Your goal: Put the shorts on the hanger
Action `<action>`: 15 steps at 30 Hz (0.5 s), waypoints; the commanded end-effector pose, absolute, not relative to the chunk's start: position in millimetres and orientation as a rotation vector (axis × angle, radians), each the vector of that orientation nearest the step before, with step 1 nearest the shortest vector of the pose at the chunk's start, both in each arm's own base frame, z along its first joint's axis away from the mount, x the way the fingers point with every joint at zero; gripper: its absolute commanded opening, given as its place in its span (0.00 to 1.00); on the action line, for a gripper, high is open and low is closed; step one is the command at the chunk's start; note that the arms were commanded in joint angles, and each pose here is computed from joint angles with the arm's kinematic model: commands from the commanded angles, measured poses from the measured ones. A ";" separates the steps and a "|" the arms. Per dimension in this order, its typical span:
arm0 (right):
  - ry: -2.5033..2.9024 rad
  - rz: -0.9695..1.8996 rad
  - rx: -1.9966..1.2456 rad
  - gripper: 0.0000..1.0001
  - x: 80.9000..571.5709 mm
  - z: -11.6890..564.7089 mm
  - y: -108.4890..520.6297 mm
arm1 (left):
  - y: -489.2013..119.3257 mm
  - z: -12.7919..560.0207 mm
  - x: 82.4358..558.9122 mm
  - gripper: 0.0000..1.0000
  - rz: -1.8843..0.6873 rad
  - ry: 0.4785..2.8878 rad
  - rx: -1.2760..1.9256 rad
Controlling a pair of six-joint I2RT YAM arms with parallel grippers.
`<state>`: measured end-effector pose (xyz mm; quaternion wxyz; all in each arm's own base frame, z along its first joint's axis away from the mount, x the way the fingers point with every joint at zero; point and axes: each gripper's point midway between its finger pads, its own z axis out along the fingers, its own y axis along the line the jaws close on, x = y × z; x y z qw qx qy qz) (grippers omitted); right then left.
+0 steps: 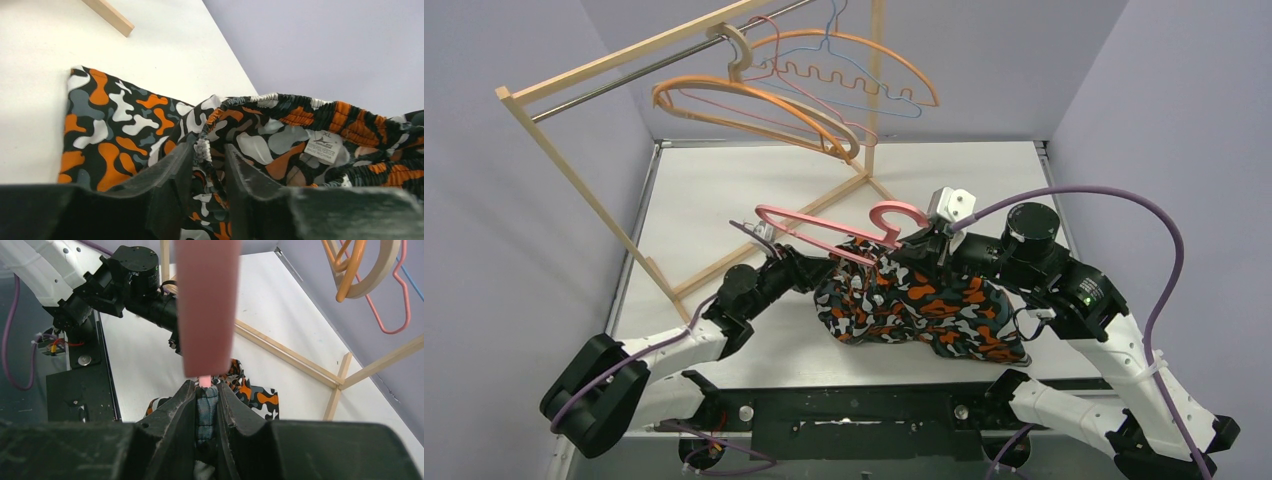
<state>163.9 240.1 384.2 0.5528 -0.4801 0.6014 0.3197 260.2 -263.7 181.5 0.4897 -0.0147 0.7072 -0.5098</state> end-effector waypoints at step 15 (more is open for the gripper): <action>1.587 0.598 -1.050 0.00 158.7 367.8 195.7 | -213.1 249.6 271.4 0.00 -1.130 1.641 -0.104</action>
